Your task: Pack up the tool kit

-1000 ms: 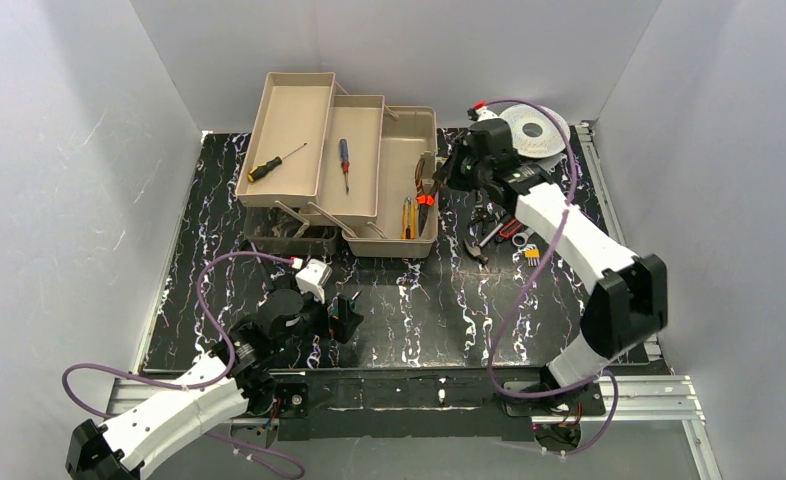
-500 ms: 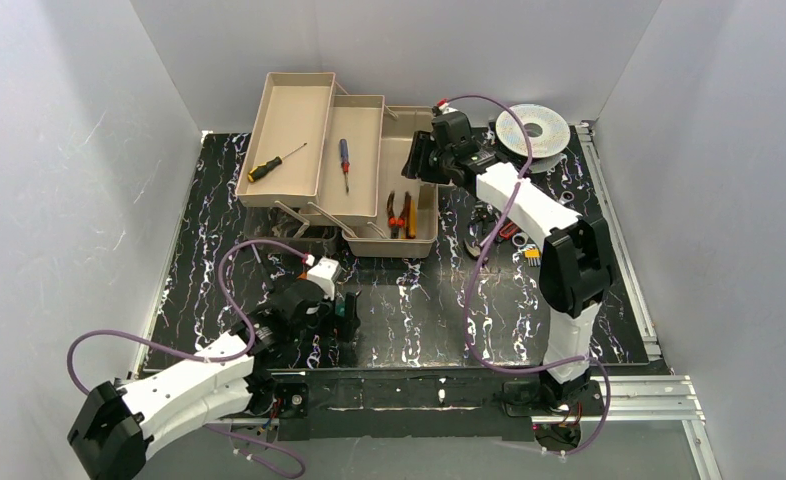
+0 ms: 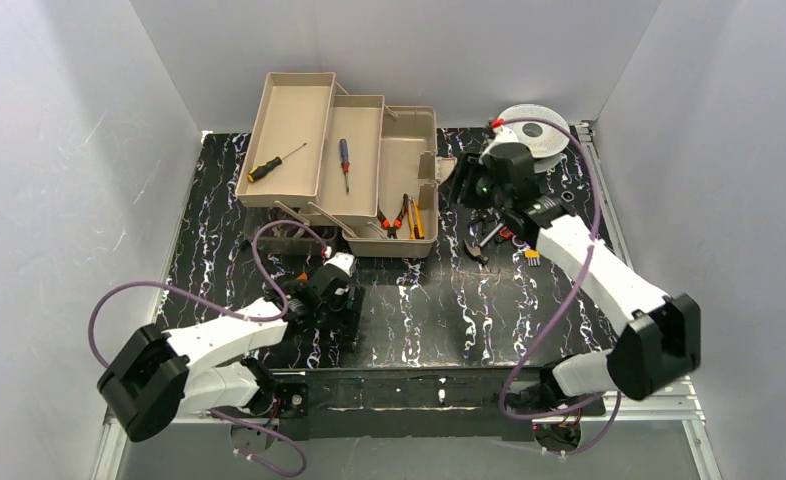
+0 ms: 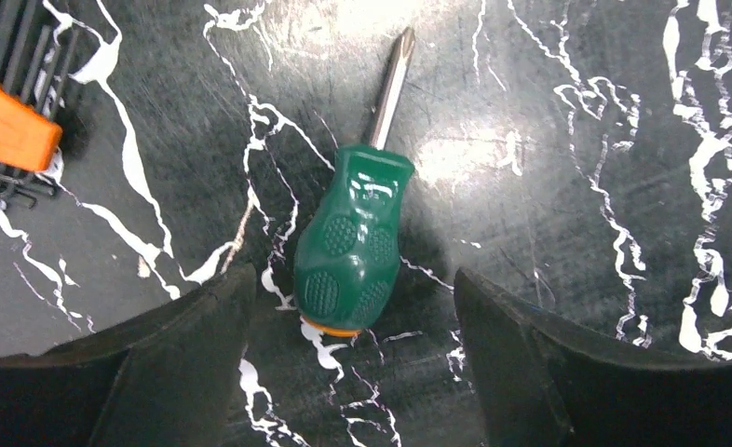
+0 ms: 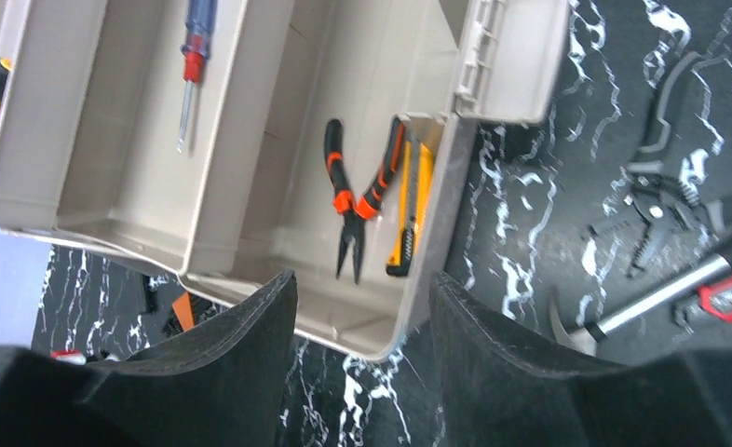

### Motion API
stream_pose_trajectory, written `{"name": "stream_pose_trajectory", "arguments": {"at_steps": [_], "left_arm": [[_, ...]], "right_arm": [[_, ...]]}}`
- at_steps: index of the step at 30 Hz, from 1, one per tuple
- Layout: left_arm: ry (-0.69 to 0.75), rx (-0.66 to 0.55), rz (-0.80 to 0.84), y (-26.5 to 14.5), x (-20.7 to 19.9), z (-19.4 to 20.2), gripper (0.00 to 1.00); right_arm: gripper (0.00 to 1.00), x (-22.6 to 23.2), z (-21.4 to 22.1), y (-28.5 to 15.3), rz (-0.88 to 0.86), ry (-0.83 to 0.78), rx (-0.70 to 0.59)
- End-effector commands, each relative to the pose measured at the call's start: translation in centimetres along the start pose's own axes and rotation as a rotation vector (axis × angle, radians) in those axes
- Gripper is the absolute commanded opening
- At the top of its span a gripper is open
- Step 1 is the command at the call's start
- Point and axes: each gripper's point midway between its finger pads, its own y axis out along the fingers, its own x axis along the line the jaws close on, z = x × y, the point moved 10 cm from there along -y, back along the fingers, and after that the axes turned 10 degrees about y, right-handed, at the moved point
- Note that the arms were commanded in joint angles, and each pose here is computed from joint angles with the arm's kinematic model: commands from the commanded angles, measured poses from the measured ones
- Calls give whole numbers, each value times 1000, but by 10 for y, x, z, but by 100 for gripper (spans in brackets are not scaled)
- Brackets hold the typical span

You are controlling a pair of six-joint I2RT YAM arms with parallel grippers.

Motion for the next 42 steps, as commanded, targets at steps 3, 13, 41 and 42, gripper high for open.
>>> {"name": "stream_pose_trajectory", "arguments": {"at_steps": [3,13,41,42], "left_arm": [[52,67,-55,5,-5,-10,72],[130,161,-10,16,-19,-19,20],[270,-362,119,-53,-76,-215,5],[254,-366,133,-51,-71,-223,5]], "right_arm": [[59,-24,13,-36,-34,-6,-108],[55,-68,59,-63,-17,2,-232],[52,-106,93,-106,140,45,-273],[52,-106,94,-107,143,46,-272]]}}
